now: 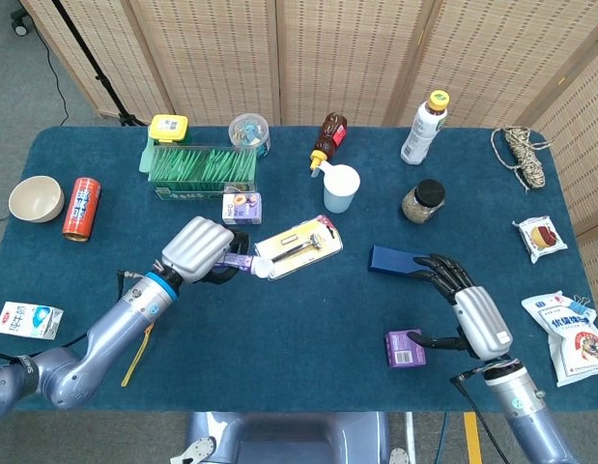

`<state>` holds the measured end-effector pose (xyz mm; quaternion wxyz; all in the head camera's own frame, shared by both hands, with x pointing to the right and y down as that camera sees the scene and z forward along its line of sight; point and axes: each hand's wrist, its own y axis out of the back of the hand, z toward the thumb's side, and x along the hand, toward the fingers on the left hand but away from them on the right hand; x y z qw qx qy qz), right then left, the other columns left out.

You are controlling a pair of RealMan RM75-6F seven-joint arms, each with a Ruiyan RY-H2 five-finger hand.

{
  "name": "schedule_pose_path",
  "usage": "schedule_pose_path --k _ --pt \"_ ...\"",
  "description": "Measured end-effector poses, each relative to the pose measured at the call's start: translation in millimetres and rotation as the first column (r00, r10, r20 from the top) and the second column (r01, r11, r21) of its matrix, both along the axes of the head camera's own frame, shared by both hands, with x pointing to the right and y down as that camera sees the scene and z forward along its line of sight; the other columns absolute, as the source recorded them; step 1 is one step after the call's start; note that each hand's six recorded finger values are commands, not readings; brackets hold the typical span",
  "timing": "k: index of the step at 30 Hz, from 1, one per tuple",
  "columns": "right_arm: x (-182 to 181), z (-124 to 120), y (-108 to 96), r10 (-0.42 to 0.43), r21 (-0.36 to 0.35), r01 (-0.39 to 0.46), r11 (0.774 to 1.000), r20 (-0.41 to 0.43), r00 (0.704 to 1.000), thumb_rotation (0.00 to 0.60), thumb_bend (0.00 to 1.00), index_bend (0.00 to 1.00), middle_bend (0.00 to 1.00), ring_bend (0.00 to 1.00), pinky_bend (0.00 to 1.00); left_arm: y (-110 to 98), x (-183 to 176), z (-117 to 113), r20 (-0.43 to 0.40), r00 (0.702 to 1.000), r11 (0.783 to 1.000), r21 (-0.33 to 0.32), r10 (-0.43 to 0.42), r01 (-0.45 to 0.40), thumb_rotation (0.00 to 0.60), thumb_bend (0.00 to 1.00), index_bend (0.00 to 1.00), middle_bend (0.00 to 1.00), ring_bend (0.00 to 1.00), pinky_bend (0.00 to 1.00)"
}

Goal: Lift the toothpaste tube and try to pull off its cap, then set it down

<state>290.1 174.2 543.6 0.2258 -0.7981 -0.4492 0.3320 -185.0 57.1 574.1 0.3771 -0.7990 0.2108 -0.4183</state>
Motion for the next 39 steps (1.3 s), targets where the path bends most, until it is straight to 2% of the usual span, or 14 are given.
schedule_pose_path --k 12,16,30,39 --pt "-20.9 10.0 -4.6 -0.039 -0.007 0.040 0.999 0.058 0.998 0.600 0.00 0.24 0.00 0.00 0.00 -4.0 38.8 -11.5 0.027 0.997 0.997 -0.040 0.069 -0.067 0.600 0.44 0.64 0.56 0.51 0.53" --pt "-25.8 12.9 -5.9 -0.050 -0.010 0.050 0.999 0.067 0.997 0.600 0.00 0.21 0.00 0.00 0.00 -4.2 46.1 -11.6 0.034 0.997 0.995 -0.062 0.076 -0.073 0.600 0.44 0.64 0.56 0.51 0.53" --pt "-46.5 23.3 -15.9 -0.096 -0.024 0.099 0.995 0.093 0.991 0.600 0.00 0.21 0.00 0.00 0.00 -6.2 79.4 -8.6 0.064 0.991 0.990 -0.095 0.114 -0.108 0.600 0.44 0.64 0.56 0.52 0.53" --pt "-57.4 29.5 -21.7 -0.120 -0.026 0.123 0.992 0.094 0.988 0.600 0.00 0.25 0.00 0.00 0.00 -9.8 96.3 -9.3 0.082 0.991 0.991 -0.079 0.110 -0.104 0.600 0.44 0.64 0.56 0.53 0.53"
